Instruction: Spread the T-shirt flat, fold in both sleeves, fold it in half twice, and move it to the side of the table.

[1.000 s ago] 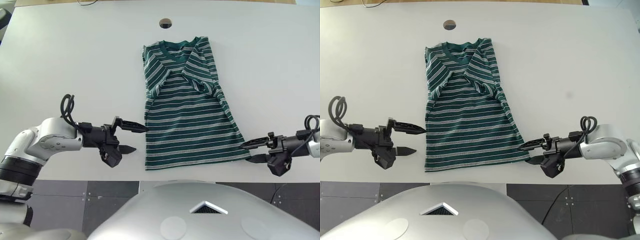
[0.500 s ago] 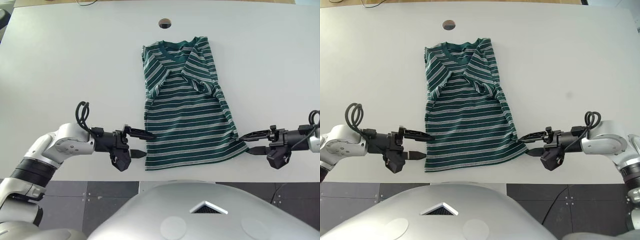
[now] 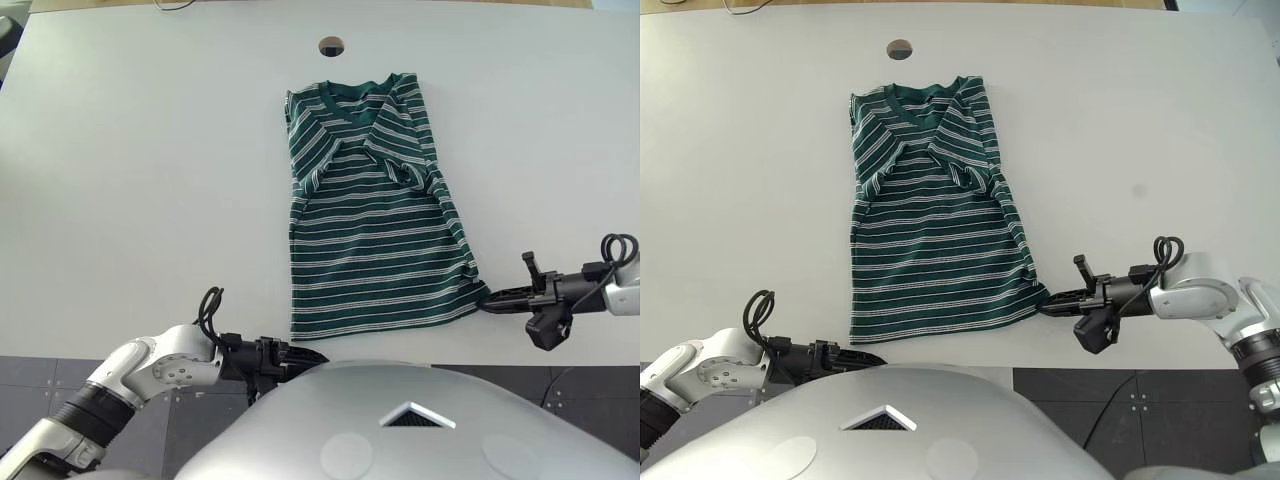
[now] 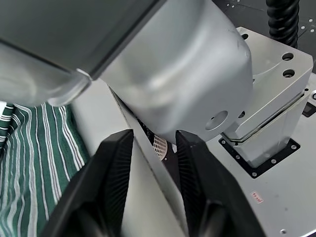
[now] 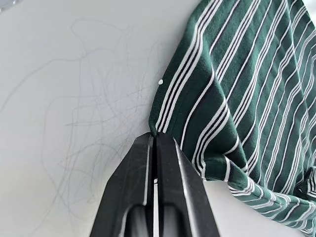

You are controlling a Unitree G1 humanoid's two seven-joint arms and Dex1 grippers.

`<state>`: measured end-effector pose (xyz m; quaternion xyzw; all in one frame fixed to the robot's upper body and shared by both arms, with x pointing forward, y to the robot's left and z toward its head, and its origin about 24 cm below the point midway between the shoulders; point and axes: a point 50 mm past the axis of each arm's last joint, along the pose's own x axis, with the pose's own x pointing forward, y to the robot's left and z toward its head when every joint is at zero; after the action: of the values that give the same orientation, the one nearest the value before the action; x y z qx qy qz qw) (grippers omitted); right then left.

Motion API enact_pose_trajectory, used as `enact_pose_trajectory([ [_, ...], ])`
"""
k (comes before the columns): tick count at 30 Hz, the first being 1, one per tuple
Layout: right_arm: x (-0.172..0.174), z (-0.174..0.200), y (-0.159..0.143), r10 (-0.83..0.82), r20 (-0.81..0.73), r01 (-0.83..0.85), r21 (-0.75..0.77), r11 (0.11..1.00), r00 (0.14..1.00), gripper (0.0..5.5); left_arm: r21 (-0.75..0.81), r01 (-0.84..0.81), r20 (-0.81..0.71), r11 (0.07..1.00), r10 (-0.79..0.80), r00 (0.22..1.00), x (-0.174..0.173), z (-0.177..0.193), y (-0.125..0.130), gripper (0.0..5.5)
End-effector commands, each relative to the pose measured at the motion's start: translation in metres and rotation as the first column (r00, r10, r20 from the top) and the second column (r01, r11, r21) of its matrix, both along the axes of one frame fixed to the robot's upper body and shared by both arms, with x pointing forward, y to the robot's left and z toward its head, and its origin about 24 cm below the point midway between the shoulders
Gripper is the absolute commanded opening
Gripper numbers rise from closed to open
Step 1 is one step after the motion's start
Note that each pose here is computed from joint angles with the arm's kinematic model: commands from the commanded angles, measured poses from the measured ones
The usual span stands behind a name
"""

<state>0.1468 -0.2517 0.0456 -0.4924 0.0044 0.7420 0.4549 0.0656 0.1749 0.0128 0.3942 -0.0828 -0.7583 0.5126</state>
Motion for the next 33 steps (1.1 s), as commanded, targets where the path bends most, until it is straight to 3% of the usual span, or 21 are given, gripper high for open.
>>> enact_pose_trajectory([
  [1,-0.015,-0.017,-0.005,0.002,-0.100,-0.012,-0.099,0.995,0.995,0.10,0.175,-0.016,0.058,0.984,0.006,0.998,0.014,-0.011,0.011,1.01],
  [5,-0.015,-0.019,-0.008,-0.006,-0.100,-0.005,-0.108,0.994,0.995,0.10,0.075,-0.072,0.079,0.995,0.066,0.995,0.036,0.009,0.007,0.97],
  [10,-0.013,-0.021,-0.013,-0.021,-0.093,0.010,-0.120,0.993,0.995,0.10,-0.121,-0.203,-0.048,0.972,0.198,0.979,0.051,0.059,-0.012,0.97],
  [15,-0.010,-0.025,-0.013,-0.032,-0.085,0.021,-0.121,0.992,0.996,0.10,-0.048,-0.215,0.003,0.975,0.216,0.976,0.055,0.057,0.000,0.97],
  [21,-0.009,-0.027,-0.012,-0.028,-0.081,0.018,-0.120,0.993,0.996,0.10,0.107,-0.190,0.061,0.976,0.185,0.981,0.049,0.031,0.028,1.98],
  [26,-0.011,-0.028,-0.013,-0.030,-0.089,0.019,-0.122,0.992,0.996,0.10,0.204,-0.142,0.148,0.969,0.113,0.982,0.056,0.028,0.043,2.07],
  [33,-0.012,-0.029,-0.013,-0.035,-0.097,0.023,-0.122,0.992,0.995,0.10,0.213,-0.114,0.191,0.970,0.074,0.979,0.063,0.035,0.040,2.07],
])
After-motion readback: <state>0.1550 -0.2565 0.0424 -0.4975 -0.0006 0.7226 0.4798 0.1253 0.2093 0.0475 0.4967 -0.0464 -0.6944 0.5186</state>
